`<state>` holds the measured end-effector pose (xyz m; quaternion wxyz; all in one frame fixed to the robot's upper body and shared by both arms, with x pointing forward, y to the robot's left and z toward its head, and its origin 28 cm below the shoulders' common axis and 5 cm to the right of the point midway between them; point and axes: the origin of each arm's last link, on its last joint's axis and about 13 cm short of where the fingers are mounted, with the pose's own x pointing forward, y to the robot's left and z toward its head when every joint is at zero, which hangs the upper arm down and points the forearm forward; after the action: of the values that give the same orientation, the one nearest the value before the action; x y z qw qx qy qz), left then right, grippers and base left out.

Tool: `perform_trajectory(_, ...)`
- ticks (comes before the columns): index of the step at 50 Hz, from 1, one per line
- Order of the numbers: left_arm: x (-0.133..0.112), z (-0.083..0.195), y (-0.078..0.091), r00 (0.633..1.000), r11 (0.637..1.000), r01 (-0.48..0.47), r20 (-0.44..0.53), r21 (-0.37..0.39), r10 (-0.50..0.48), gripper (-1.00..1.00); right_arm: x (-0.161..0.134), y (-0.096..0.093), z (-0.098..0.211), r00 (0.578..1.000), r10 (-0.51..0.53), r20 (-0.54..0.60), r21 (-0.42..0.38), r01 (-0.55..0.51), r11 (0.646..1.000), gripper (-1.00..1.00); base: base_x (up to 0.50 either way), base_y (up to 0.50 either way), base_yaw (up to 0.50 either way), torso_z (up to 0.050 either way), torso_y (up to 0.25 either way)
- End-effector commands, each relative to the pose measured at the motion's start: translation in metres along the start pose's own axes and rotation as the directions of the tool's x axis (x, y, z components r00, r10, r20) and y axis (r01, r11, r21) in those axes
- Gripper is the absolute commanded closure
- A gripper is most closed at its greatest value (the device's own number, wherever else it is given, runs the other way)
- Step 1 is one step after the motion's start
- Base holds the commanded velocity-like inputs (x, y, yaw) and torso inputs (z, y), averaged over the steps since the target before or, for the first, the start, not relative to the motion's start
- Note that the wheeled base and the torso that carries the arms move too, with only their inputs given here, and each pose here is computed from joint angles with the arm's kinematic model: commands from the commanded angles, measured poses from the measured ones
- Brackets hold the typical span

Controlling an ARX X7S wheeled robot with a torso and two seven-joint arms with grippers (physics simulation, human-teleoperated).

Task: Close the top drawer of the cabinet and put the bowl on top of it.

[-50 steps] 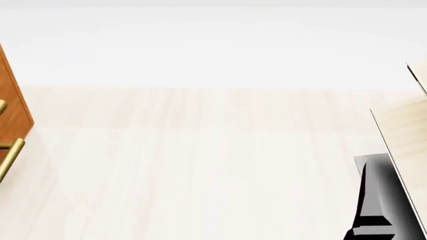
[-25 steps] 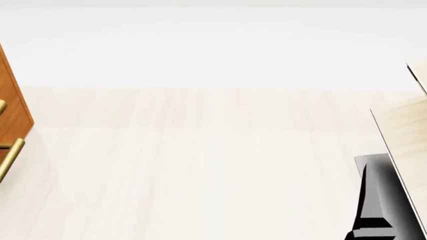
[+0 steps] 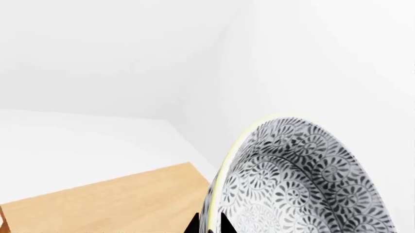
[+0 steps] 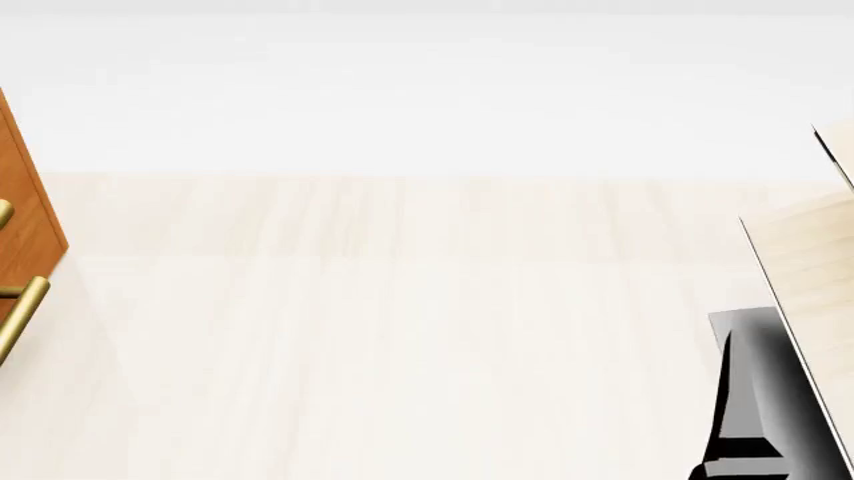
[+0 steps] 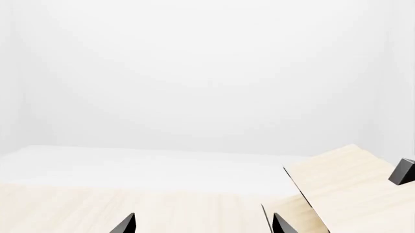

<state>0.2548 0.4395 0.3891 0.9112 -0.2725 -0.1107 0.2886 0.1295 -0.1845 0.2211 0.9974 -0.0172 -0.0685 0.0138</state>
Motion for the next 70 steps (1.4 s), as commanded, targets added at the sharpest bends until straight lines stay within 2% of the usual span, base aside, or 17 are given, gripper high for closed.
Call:
perform_trajectory(1, 0.002, -0.002, 0.0, 0.999, 0.998, 0.045, 0.005, -0.036, -0.044, 1.0, 0.0, -0.001, 0.002, 1.0, -0.001, 0.008, -0.004, 0.001, 1.0, -1.0, 0.0, 0.0, 0.0, 0.0, 0.0)
perform_trajectory(3, 0.003, -0.004, -0.001, 0.999, 0.998, 0.048, 0.002, -0.035, -0.048, 1.0, -0.001, 0.0, -0.009, 1.0, 0.001, 0.01, -0.006, -0.001, 1.0, -1.0, 0.0, 0.0, 0.0, 0.0, 0.0)
perform_trajectory(4, 0.004, -0.005, 0.0, 0.999, 0.998, 0.047, 0.0, -0.034, -0.047, 1.0, 0.001, 0.0, 0.0, 1.0, 0.001, 0.009, -0.007, -0.001, 1.0, -1.0, 0.0, 0.0, 0.0, 0.0, 0.0)
perform_trajectory(7, 0.006, -0.007, -0.001, 0.999, 0.998, 0.045, -0.008, -0.039, -0.046, 1.0, 0.001, 0.0, 0.0, 1.0, 0.0, 0.006, -0.006, 0.0, 1.0, -1.0, 0.0, 0.0, 0.0, 0.0, 0.0)
perform_trajectory(8, 0.006, -0.007, -0.001, 0.999, 0.998, 0.046, -0.008, -0.038, -0.047, 1.0, 0.0, 0.0, -0.012, 1.0, -0.001, 0.005, -0.005, 0.001, 1.0, -1.0, 0.0, 0.0, 0.0, 0.0, 0.0)
perform_trajectory(10, 0.007, -0.007, -0.002, 0.999, 0.998, 0.049, -0.006, -0.035, -0.049, 1.0, 0.001, -0.001, 0.0, 1.0, -0.002, 0.005, -0.006, 0.002, 1.0, -1.0, 0.0, 0.0, 0.0, 0.0, 0.0)
perform_trajectory(16, 0.01, -0.012, -0.002, 0.999, 0.999, 0.046, -0.007, -0.028, -0.047, 1.0, 0.002, 0.0, 0.0, 1.0, -0.001, 0.001, -0.007, 0.001, 1.0, -1.0, 0.0, 0.0, 0.0, 0.0, 0.0)
perform_trajectory(30, 0.017, -0.026, 0.012, 1.0, 0.999, 0.008, -0.027, -0.034, -0.009, 1.0, 0.002, 0.0, -0.003, 1.0, -0.002, -0.007, -0.007, 0.002, 1.0, -1.0, 0.0, 0.0, 0.0, 0.001, 0.001)
perform_trajectory(44, 0.021, -0.035, 0.017, 0.999, 0.999, -0.013, -0.042, -0.031, 0.011, 1.0, 0.002, 0.0, -0.008, 1.0, -0.001, -0.017, -0.005, 0.001, 1.0, -1.0, 0.0, 0.0, 0.0, 0.0, 0.001)
perform_trajectory(46, 0.022, -0.036, 0.017, 0.999, 0.999, -0.015, -0.042, -0.029, 0.014, 1.0, 0.0, 0.0, -0.022, 1.0, 0.0, -0.015, -0.005, 0.0, 1.0, -1.0, 0.0, 0.0, 0.0, 0.0, 0.0)
perform_trajectory(47, 0.022, -0.037, 0.017, 0.999, 0.999, -0.016, -0.043, -0.028, 0.015, 1.0, 0.001, 0.0, -0.012, 1.0, 0.0, -0.015, -0.005, 0.0, 1.0, -1.0, 0.0, 0.0, 0.0, 0.0, 0.0)
perform_trajectory(48, 0.023, -0.038, 0.018, 0.998, 0.998, -0.053, -0.038, -0.016, 0.052, 1.0, 0.002, 0.0, -0.01, 1.0, -0.001, -0.017, -0.005, 0.001, 1.0, -1.0, 0.0, 0.0, 0.0, 0.0, 0.0)
perform_trajectory(59, 0.029, -0.044, 0.022, 0.991, 0.993, -0.115, -0.078, -0.023, 0.113, 1.0, 0.003, -0.001, -0.011, 1.0, -0.005, -0.023, -0.003, 0.004, 1.0, -1.0, 0.0, 0.0, 0.0, 0.0, 0.0)
perform_trajectory(60, 0.03, -0.046, 0.023, 0.989, 0.992, -0.123, -0.081, -0.022, 0.121, 1.0, 0.001, -0.001, -0.023, 1.0, -0.005, -0.022, -0.002, 0.005, 1.0, -1.0, 0.0, 0.0, 0.0, 0.0, 0.0)
perform_trajectory(62, 0.031, -0.048, 0.026, 0.987, 0.991, -0.135, -0.088, -0.025, 0.132, 1.0, 0.002, -0.002, -0.012, 1.0, -0.005, -0.023, -0.003, 0.005, 1.0, -1.0, 0.0, 0.0, 0.0, 0.0, 0.0)
perform_trajectory(70, 0.036, -0.055, 0.032, 0.982, 0.986, -0.162, -0.102, -0.025, 0.159, 1.0, 0.002, -0.002, -0.013, 1.0, -0.006, -0.025, -0.001, 0.006, 1.0, -1.0, 0.0, 0.0, 0.0, 0.0, 0.001)
